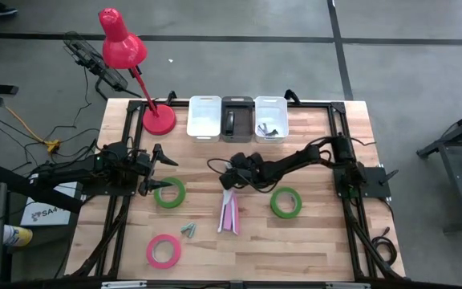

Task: Pick and place Stapler, Stapler remover, tape
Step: Put the blue staple remover into the right white bin

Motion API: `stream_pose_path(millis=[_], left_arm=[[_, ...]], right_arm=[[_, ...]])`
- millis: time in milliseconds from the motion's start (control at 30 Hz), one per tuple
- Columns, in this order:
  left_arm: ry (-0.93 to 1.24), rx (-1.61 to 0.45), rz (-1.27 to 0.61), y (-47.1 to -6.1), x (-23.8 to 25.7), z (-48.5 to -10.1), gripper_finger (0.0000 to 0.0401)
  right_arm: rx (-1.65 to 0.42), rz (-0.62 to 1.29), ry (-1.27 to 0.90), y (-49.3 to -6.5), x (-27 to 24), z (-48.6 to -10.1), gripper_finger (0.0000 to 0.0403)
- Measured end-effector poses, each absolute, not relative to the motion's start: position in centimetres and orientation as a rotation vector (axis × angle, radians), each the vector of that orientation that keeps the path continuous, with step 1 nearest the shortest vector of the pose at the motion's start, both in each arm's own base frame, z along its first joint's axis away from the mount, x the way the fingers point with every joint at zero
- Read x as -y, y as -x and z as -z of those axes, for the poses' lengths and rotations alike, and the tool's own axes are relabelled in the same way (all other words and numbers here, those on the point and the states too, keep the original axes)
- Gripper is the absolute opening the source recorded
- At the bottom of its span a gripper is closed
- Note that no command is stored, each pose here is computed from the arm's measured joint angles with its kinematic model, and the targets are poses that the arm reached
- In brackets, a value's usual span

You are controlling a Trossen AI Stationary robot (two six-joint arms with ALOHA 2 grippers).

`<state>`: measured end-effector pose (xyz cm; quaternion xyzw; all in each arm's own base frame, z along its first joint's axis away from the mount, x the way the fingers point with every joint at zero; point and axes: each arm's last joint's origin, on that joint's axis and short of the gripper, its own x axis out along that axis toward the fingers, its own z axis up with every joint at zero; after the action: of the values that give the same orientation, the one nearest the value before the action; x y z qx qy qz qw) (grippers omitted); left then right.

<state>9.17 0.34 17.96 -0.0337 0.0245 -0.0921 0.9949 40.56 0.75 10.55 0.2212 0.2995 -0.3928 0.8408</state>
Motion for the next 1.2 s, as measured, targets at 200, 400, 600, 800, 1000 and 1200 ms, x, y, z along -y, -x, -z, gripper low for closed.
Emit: stream_pose_path(millis=[200, 400, 600, 800, 1000, 1200], left_arm=[[0.068, -0.049, 0.184, -9.2, -0.3, -18.0, 0.0356], [0.068, -0.049, 0.184, -9.2, -0.3, -18.0, 0.0356], [0.068, -0.049, 0.184, -9.2, -0.3, -18.0, 0.0356], [0.068, -0.049, 0.183, -9.2, -0.3, -18.0, 0.0356], [0.067, -0.049, 0.18, -9.2, -0.3, -18.0, 0.0356], [0.067, -0.049, 0.181, -9.2, -0.3, -18.0, 0.0356]], right_arm=[[-0.647, 0.835, -0.473, -40.4, -0.7, -10.3, 0.0238], [-0.66, 0.829, -0.473, -40.3, -0.6, -10.3, 0.0189], [-0.688, 0.801, -0.458, -40.3, -0.6, -10.3, 0.0134], [-0.707, 0.757, -0.472, -40.4, -0.7, -10.5, 0.0074], [-0.745, 0.676, -0.439, -40.4, -0.8, -11.0, 0.0074], [-0.741, 0.626, -0.403, -40.1, -0.9, -12.9, 0.0074]])
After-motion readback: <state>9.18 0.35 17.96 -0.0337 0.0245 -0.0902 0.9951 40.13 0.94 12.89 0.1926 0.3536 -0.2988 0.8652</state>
